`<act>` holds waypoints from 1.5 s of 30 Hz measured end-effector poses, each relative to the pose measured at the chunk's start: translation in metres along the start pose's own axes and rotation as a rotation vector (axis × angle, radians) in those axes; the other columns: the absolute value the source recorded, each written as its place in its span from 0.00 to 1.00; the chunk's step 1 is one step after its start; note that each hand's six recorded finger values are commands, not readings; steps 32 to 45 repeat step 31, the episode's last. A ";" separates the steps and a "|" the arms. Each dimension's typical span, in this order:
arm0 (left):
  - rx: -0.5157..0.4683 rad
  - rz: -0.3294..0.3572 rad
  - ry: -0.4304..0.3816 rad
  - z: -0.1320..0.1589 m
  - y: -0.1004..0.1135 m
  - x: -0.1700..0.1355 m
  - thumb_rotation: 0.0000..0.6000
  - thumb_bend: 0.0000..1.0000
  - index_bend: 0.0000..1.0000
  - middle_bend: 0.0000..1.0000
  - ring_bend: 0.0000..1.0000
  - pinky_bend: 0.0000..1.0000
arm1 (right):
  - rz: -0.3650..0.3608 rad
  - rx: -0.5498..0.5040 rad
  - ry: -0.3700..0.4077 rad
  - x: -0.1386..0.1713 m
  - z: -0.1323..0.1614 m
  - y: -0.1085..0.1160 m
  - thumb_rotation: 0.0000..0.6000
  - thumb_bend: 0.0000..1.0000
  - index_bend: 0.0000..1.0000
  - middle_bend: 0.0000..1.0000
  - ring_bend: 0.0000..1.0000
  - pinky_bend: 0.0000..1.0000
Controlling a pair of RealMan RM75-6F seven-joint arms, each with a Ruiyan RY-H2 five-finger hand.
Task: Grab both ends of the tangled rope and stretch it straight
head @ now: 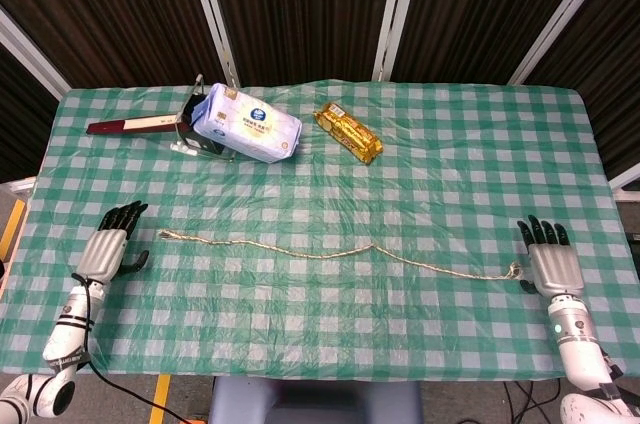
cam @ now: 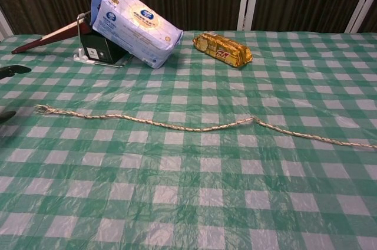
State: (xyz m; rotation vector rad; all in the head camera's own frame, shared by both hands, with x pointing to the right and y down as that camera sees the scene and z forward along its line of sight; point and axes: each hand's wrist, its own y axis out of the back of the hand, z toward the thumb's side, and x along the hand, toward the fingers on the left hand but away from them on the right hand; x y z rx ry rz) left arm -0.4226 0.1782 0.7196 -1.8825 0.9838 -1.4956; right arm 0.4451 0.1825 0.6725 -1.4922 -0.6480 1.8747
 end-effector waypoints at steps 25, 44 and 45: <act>0.165 0.145 0.117 -0.013 0.072 -0.152 1.00 0.40 0.00 0.00 0.00 0.00 | -0.382 -0.134 0.042 0.147 -0.018 0.053 1.00 0.21 0.00 0.00 0.00 0.00; 0.199 0.193 0.105 -0.012 0.082 -0.162 1.00 0.39 0.00 0.00 0.00 0.00 | -0.382 -0.143 0.052 0.153 -0.019 0.052 1.00 0.21 0.00 0.00 0.00 0.00; 0.199 0.193 0.105 -0.012 0.082 -0.162 1.00 0.39 0.00 0.00 0.00 0.00 | -0.382 -0.143 0.052 0.153 -0.019 0.052 1.00 0.21 0.00 0.00 0.00 0.00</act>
